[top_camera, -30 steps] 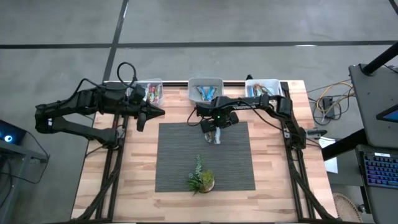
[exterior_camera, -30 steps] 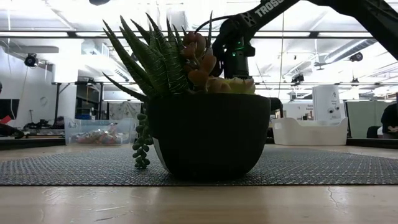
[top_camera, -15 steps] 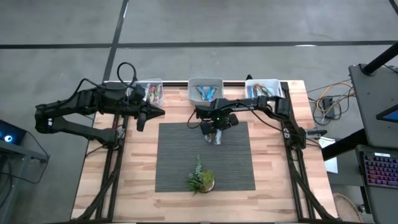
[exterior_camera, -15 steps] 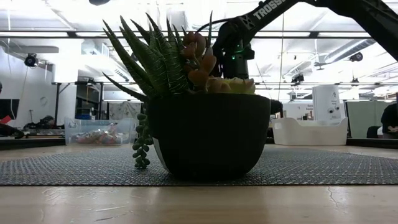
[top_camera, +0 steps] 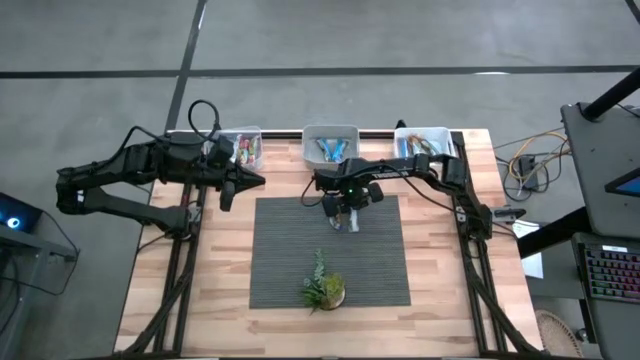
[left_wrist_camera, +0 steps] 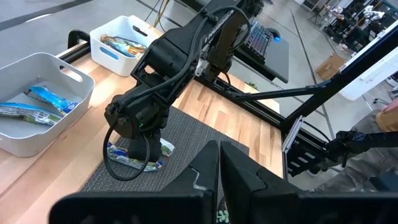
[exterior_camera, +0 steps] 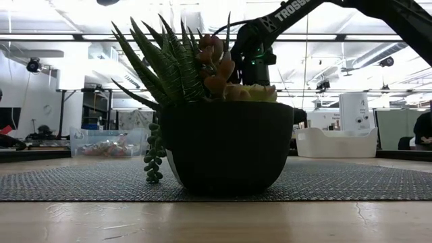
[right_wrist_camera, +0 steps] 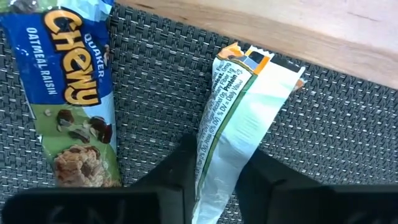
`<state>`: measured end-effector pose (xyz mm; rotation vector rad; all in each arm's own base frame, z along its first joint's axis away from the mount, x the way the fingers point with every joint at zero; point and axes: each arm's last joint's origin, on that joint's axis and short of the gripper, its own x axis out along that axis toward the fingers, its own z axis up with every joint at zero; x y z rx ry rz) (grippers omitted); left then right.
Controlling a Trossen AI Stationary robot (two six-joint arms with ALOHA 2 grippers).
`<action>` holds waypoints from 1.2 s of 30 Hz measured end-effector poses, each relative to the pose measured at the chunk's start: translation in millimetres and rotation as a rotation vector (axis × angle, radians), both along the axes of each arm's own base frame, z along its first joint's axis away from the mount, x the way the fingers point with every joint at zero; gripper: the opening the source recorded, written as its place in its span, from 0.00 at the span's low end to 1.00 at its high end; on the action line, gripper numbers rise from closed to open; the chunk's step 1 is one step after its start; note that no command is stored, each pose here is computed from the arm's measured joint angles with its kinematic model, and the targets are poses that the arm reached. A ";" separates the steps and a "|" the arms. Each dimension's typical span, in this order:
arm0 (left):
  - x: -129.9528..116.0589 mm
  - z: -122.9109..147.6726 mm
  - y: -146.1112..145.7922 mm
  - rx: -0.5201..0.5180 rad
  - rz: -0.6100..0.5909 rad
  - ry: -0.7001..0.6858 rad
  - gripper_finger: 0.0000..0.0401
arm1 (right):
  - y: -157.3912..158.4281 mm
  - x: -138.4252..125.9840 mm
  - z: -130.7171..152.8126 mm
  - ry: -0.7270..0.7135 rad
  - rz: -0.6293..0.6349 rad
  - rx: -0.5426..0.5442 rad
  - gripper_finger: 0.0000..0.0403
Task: Pick and place Granola Bars by type
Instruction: Put the yellow granola bar into the white bin
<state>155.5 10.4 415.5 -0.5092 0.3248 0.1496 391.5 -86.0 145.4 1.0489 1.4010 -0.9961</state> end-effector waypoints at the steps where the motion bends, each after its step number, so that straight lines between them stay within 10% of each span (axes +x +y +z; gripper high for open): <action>1: 0.0 0.0 0.0 0.000 0.000 0.000 0.00 | 0.0 0.0 0.1 0.000 0.000 0.000 0.18; 16: 0.0 0.0 0.0 0.000 0.000 0.000 0.00 | 2.5 -11.4 38.5 -0.043 0.119 -0.009 0.16; 36: 0.0 0.0 0.0 0.000 0.000 0.000 0.00 | -21.0 -97.0 188.5 -0.368 0.123 -0.268 0.15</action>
